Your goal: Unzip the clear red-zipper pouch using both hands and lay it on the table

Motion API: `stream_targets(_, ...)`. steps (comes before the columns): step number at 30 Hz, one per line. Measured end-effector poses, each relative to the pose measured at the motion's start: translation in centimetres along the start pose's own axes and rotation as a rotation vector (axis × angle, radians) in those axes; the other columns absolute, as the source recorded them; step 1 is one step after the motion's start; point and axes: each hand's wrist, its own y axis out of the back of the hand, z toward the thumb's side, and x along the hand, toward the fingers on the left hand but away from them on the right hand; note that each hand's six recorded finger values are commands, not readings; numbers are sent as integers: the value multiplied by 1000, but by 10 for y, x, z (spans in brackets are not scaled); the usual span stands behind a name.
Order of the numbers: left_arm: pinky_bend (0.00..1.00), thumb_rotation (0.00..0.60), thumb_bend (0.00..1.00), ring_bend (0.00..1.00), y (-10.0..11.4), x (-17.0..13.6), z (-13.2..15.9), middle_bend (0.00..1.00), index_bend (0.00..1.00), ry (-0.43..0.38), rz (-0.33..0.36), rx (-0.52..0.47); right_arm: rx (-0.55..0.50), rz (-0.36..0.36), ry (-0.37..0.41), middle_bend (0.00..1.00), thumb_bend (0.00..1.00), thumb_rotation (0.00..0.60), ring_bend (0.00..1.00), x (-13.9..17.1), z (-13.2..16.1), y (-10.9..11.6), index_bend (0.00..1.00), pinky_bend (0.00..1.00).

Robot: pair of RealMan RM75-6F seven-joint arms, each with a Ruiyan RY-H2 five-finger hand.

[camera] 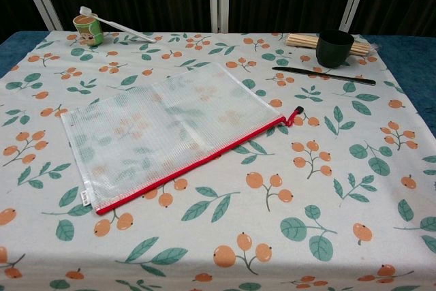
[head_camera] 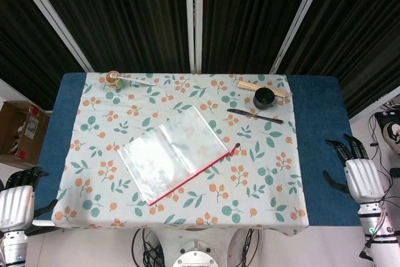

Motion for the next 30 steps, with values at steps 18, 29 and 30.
stream_targets(18, 179, 600, 58, 195, 10, 32, 63, 237, 290, -228, 31, 14, 6, -19, 49, 208, 195, 600, 35, -11, 12, 5, 191, 71)
stream_targets(29, 175, 600, 34, 155, -2, 72, 228, 173, 190, -696, -61, -32, 9, -21, 80, 207, 195, 600, 35, -7, 19, 10, 191, 71)
stream_targets(30, 173, 600, 31, 149, -4, 73, 245, 162, 178, -736, -73, -34, 10, -17, 78, 207, 195, 600, 35, -6, 18, 9, 191, 71)
